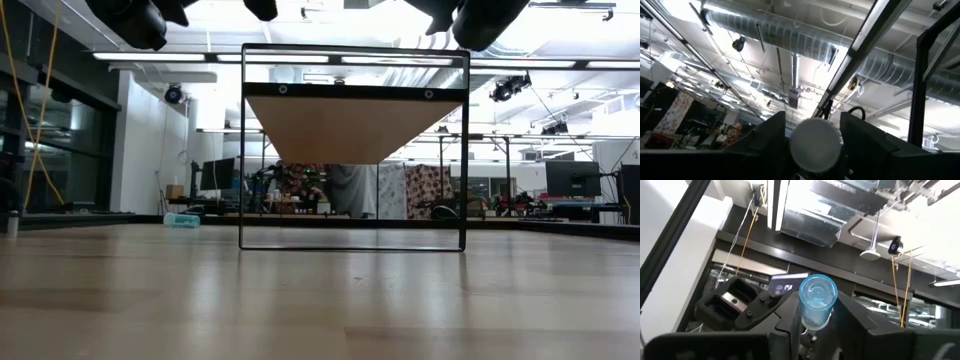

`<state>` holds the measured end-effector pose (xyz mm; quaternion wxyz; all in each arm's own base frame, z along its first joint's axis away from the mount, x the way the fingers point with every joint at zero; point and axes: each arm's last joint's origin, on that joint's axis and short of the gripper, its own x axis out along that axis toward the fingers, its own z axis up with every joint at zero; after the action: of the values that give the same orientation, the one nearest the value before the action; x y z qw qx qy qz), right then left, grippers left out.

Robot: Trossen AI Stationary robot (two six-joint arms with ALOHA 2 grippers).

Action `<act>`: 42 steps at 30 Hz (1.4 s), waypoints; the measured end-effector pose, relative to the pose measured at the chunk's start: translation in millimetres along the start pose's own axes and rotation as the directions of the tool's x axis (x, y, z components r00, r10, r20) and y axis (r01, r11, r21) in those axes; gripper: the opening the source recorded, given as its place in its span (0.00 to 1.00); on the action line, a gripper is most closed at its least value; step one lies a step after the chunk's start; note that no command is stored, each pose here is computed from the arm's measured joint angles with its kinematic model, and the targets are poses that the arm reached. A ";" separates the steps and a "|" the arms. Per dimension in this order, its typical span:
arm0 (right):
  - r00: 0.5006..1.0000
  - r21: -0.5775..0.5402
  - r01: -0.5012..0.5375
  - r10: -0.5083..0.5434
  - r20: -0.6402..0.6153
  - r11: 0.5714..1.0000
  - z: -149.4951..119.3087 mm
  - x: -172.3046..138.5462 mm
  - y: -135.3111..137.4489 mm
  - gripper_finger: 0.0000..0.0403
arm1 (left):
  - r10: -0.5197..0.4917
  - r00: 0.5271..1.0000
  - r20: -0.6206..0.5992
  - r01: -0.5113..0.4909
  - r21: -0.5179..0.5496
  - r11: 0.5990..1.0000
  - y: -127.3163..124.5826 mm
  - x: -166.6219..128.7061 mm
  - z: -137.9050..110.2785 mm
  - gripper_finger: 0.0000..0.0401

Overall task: Pick and place medicine bottles onto shelf by color
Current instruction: Put the transparent blue pill bottle on the shelf

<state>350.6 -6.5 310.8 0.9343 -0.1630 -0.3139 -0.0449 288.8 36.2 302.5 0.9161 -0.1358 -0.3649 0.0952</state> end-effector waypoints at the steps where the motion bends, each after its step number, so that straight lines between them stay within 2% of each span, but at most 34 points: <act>1: 1.000 -0.003 0.007 -0.007 0.005 1.000 0.1 -0.1 -2.2 0.22 | -0.002 1.000 0.009 0.002 -0.002 1.000 -0.2 0.0 0.9 0.43; 7: 1.000 -0.007 0.019 -0.019 0.001 1.000 -2.7 0.6 -13.0 0.22 | 0.007 1.000 0.017 -0.006 -0.040 0.999 0.3 0.1 1.5 0.34; 10: 1.000 0.022 -0.007 0.007 0.014 1.000 -1.1 5.1 -18.3 0.22 | 0.006 1.000 0.013 -0.006 -0.057 0.998 0.2 0.3 1.8 0.31; 20: 1.000 0.043 -0.022 0.021 0.017 0.999 0.2 9.2 -21.7 0.22 | -0.001 1.000 0.020 0.002 -0.071 0.997 -0.3 0.4 2.4 0.32; 26: 1.000 0.047 -0.021 0.020 0.013 0.999 0.0 9.3 -21.7 0.22 | 0.003 1.000 0.023 -0.002 -0.067 0.998 -0.3 0.3 2.5 0.28; 36: 1.000 0.042 0.018 -0.018 0.000 0.999 -0.2 10.0 -23.1 0.37 | 0.018 1.000 0.008 -0.018 -0.056 0.998 0.9 -0.5 -0.7 0.24; 42: 0.999 0.029 0.033 -0.032 -0.032 0.999 2.3 9.9 -24.6 0.48 | 0.021 1.000 0.017 -0.021 0.001 1.000 0.9 -0.4 1.8 0.24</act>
<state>352.5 -28.8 325.3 0.9406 -0.1436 -0.3021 -0.0579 287.2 37.3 303.1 0.9120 -0.1383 -0.3712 0.1063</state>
